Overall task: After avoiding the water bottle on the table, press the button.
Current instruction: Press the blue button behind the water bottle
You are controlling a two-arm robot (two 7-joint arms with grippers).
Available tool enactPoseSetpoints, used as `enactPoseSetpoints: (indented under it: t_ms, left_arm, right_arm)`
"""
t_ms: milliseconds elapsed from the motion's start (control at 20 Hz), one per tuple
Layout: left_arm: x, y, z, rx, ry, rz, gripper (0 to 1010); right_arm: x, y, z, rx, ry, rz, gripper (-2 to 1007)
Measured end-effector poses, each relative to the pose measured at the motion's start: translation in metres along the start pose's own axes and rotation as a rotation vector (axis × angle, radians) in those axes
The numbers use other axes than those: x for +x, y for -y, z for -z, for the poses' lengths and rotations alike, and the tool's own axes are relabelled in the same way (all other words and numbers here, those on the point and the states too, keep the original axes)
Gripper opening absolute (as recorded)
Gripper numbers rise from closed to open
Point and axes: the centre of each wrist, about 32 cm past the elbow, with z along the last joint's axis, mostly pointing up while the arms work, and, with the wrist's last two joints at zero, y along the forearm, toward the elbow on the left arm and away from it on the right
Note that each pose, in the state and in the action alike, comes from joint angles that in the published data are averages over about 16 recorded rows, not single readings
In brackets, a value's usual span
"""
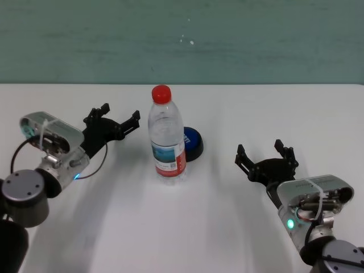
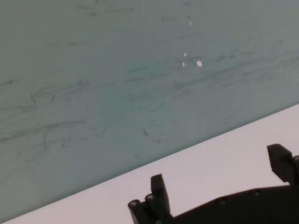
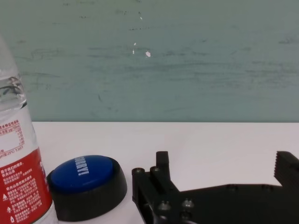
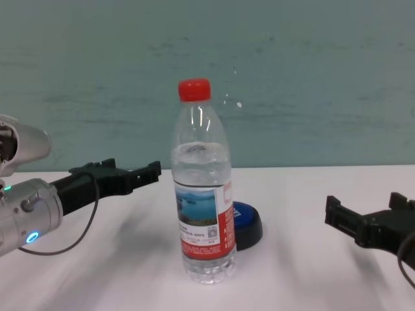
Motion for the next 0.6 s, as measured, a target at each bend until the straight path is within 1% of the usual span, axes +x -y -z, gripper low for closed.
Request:
enactPoseSetpoints:
  t_ms: [300, 600]
  left_arm:
    - [0.0076, 0.006, 0.0035, 0.005, 0.005, 0.005, 1000]
    - [0.0131, 0.009, 0.0049, 0.002, 0.020, 0.027, 1000]
  right_arm:
    - [0.0000, 0.0000, 0.0000, 0.000, 0.000, 0.000, 1004]
    - [0.0000, 0.0000, 0.0000, 0.000, 0.000, 0.000, 1004]
